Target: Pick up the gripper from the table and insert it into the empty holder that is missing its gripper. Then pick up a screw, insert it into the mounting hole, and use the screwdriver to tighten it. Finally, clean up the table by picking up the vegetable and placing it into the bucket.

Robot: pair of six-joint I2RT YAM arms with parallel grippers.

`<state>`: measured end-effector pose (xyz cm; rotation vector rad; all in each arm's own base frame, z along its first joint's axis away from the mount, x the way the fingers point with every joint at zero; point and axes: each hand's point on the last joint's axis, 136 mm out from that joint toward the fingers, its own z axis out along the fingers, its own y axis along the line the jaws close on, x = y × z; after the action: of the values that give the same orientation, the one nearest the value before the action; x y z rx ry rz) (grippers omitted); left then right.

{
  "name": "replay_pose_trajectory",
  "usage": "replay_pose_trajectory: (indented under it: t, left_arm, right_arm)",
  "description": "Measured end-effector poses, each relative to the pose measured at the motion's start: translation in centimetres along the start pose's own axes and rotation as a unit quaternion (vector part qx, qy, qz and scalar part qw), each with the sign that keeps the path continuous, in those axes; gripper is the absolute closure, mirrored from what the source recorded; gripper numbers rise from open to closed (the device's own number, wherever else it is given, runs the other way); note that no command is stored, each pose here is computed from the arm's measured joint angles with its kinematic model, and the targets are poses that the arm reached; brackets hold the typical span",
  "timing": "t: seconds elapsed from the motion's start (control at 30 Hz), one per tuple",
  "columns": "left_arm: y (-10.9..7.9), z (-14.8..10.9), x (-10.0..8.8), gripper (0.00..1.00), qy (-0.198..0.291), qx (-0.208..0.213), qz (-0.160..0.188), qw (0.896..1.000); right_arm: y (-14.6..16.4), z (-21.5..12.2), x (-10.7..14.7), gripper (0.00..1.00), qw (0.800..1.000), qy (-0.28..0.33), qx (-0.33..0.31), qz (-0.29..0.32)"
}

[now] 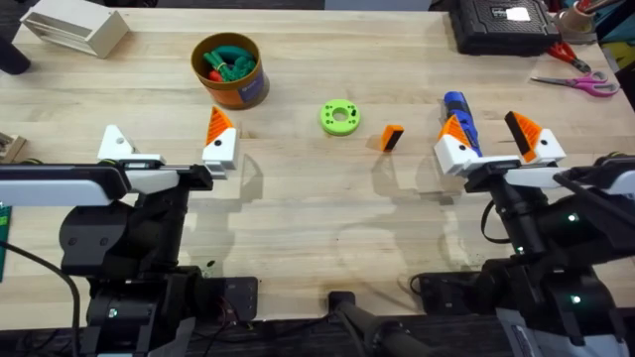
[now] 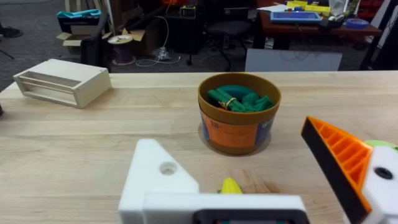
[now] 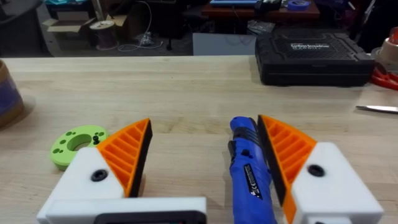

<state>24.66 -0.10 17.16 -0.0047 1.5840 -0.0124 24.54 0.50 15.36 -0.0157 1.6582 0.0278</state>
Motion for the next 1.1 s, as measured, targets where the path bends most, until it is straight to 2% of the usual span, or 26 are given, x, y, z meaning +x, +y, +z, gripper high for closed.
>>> replay_pose_trajectory:
  t: [0.57,0.67,0.77,0.93,0.97,1.1]
  left_arm:
    - [0.0,0.0,0.0,0.015,0.000,0.000,-0.001,1.000]
    - [0.0,-0.1,-0.6,0.015,-0.004,0.000,-0.005,1.000]
    - [0.0,-0.6,-3.0,0.015,-0.024,0.000,-0.008,1.000]
    - [0.0,-2.3,-9.3,0.015,-0.067,0.000,-0.010,0.998]
    - [0.0,-2.9,-11.7,0.015,-0.061,-0.003,-0.011,0.998]
    - [0.2,-2.6,-13.0,0.015,-0.011,-0.010,-0.012,1.000]
  right_arm:
    - [0.0,0.0,-0.3,0.011,1.000,-0.007,0.000,0.000]
    - [0.0,-0.1,-0.8,0.011,1.000,-0.011,0.000,0.000]
    - [0.0,-0.7,-3.4,0.011,0.999,-0.036,0.000,-0.001]
    - [0.2,-3.2,-11.0,0.010,0.993,-0.116,-0.001,-0.003]
    - [0.3,-4.3,-13.8,0.011,0.994,-0.113,-0.002,-0.003]
    - [0.3,-4.6,-15.0,0.011,0.999,-0.047,-0.002,-0.001]
